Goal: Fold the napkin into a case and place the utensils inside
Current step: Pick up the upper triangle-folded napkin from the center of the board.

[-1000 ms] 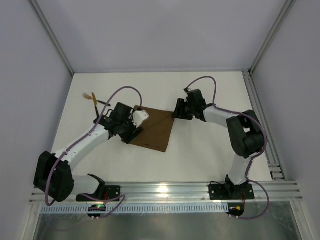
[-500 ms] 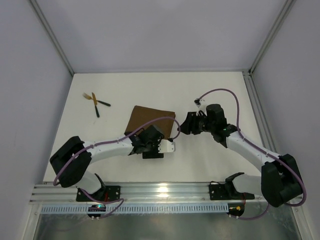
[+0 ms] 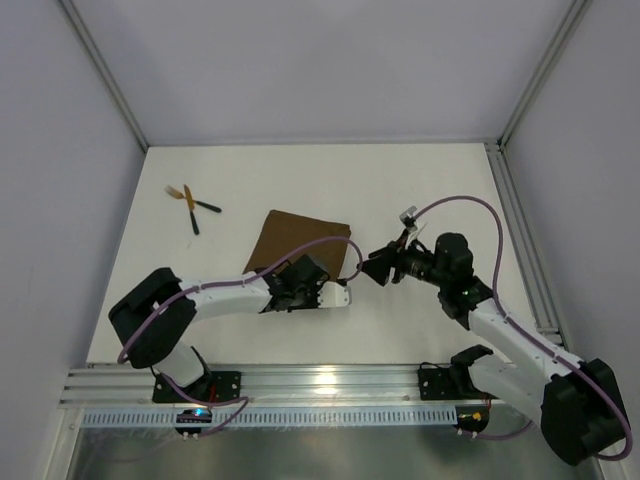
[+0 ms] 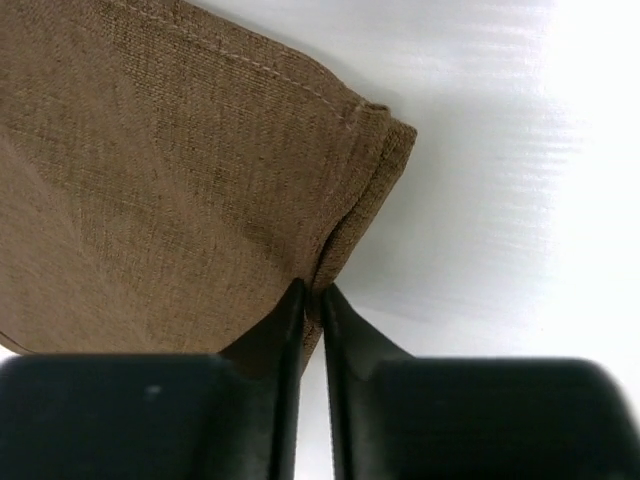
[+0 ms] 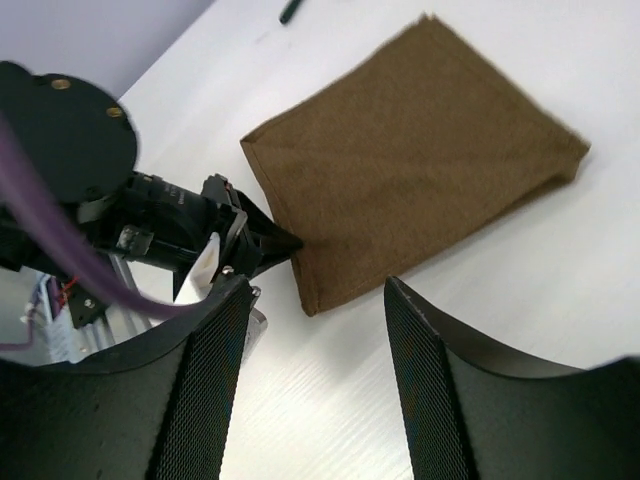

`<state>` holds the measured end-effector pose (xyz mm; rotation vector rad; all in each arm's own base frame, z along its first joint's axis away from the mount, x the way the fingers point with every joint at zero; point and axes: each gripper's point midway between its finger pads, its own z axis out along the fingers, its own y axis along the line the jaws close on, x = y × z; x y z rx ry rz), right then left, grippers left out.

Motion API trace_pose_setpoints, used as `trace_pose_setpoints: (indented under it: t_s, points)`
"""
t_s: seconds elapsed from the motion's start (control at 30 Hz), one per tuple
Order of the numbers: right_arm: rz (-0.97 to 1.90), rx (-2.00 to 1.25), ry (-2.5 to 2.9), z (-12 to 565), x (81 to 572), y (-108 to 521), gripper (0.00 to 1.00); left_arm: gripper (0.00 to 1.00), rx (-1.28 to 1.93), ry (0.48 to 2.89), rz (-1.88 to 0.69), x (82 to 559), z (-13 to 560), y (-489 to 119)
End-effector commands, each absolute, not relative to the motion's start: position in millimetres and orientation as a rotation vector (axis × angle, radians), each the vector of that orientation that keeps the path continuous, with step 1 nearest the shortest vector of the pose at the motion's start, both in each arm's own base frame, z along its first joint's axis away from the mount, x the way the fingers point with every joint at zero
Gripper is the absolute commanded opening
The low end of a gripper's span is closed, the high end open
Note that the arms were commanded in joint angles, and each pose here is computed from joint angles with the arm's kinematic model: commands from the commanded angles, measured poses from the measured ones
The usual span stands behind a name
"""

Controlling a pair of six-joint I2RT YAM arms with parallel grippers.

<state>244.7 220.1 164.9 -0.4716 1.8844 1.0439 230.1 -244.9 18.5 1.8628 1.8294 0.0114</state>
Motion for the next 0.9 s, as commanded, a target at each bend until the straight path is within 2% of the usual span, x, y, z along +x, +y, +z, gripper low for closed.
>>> trace_pose_setpoints:
  t_s: [0.0, 0.07, 0.17, 0.3, 0.43, 0.53, 0.6, 0.67, 0.73, 0.77, 0.87]
  points:
    - [0.963, -0.641, 1.467, 228.2, 242.3, 221.4, 0.61, 0.1, 1.793, 1.805, 0.003, 232.5, 28.7, -247.6]
    - [0.9, -0.706, 1.395, 227.6, 237.4, 217.8, 0.61, 0.0, 1.769, 1.819, -0.009, 231.1, 26.6, -247.3]
    - [0.823, -0.81, 1.299, 232.8, 227.5, 214.5, 0.62, 0.0, 1.738, 1.825, -0.051, 229.6, 32.3, -251.0]
    - [0.693, -0.906, 1.169, 235.5, 211.2, 204.1, 0.62, 0.0, 1.648, 1.852, -0.231, 231.9, 60.7, -255.3]
    - [0.548, -0.865, 1.107, 244.8, 213.3, 186.9, 0.63, 0.0, 1.593, 1.886, -0.258, 239.8, 72.8, -251.7]
    - [0.593, -1.01, 1.008, 240.8, 192.0, 199.9, 0.63, 0.0, 1.585, 1.892, -0.284, 239.9, 77.0, -251.3]
    - [0.636, -1.135, 0.986, 221.5, 179.4, 217.5, 0.58, 0.0, 1.578, 1.909, -0.283, 241.9, 78.4, -247.8]
    - [0.564, -1.193, 1.053, 197.1, 184.3, 228.5, 0.57, 0.0, 1.567, 1.911, -0.285, 244.6, 82.6, -247.6]
    - [0.496, -1.379, 1.029, 167.9, 165.0, 249.4, 0.58, 0.0, 1.558, 1.916, -0.294, 244.5, 84.8, -247.8]
    - [0.407, -1.408, 1.125, 145.5, 175.9, 247.3, 0.61, 0.0, 1.559, 1.92, -0.307, 243.2, 86.2, -247.7]
    - [0.314, -1.461, 1.151, 130.6, 180.7, 255.7, 0.67, 0.0, 1.559, 1.928, -0.319, 243.4, 87.6, -248.5]
